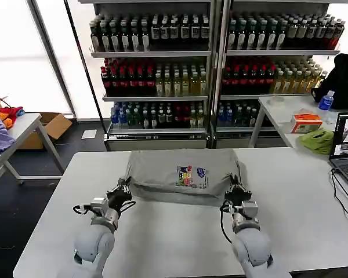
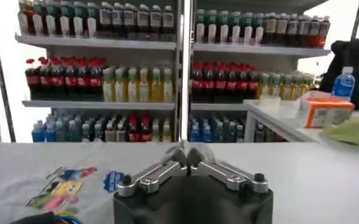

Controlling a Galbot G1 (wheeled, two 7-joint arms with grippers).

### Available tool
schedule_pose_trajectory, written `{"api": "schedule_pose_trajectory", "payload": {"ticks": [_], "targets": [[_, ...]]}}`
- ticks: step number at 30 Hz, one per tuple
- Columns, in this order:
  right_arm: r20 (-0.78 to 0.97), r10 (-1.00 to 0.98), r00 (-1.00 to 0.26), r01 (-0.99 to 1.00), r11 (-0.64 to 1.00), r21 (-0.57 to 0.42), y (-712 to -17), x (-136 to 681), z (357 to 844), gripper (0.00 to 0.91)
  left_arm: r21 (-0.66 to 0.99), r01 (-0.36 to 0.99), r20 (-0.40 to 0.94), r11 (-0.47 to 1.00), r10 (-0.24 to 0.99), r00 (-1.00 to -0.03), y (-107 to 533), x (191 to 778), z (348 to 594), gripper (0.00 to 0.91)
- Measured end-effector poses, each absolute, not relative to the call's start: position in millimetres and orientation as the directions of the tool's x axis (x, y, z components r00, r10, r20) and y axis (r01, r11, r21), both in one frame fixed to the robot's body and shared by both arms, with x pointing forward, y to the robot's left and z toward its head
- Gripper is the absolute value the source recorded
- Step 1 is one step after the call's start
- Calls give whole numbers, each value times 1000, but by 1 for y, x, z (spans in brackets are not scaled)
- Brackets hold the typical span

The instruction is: Fold and organize the clothes.

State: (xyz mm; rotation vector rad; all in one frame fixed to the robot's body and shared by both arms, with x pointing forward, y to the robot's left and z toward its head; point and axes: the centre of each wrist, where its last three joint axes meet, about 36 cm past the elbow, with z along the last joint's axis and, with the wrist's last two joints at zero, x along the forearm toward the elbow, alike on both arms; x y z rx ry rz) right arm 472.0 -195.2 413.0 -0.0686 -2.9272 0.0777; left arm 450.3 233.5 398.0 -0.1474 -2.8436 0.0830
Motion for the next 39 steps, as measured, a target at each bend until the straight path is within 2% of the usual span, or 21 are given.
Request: {"api": "schedule_pose_trajectory", "payload": {"ticks": [10, 11, 12, 13, 21, 30, 39], "targets": [[249, 42, -968, 26, 997, -68, -190, 506, 417, 0, -56, 95, 325, 994, 108, -940, 235, 484, 395, 0], [255, 42, -966, 24, 997, -70, -190, 508, 417, 272, -53, 94, 329, 994, 106, -938, 235, 486, 395, 504], [262, 41, -964, 23, 997, -72, -189, 510, 416, 846, -50, 93, 335, 994, 104, -936, 236, 489, 394, 907], [268, 40, -963, 21, 997, -74, -188, 511, 417, 907, -48, 93, 340, 994, 104, -935, 237, 491, 394, 907], [329, 53, -943, 34, 997, -65, -184, 528, 417, 907, -31, 89, 376, 996, 94, -922, 243, 505, 391, 907], [352, 83, -932, 95, 995, 14, -176, 542, 417, 907, -32, 76, 390, 997, 83, -917, 245, 518, 397, 907], [332, 129, -934, 136, 991, -1, -184, 526, 427, 907, -18, 64, 403, 998, 66, -913, 244, 515, 401, 907]]}}
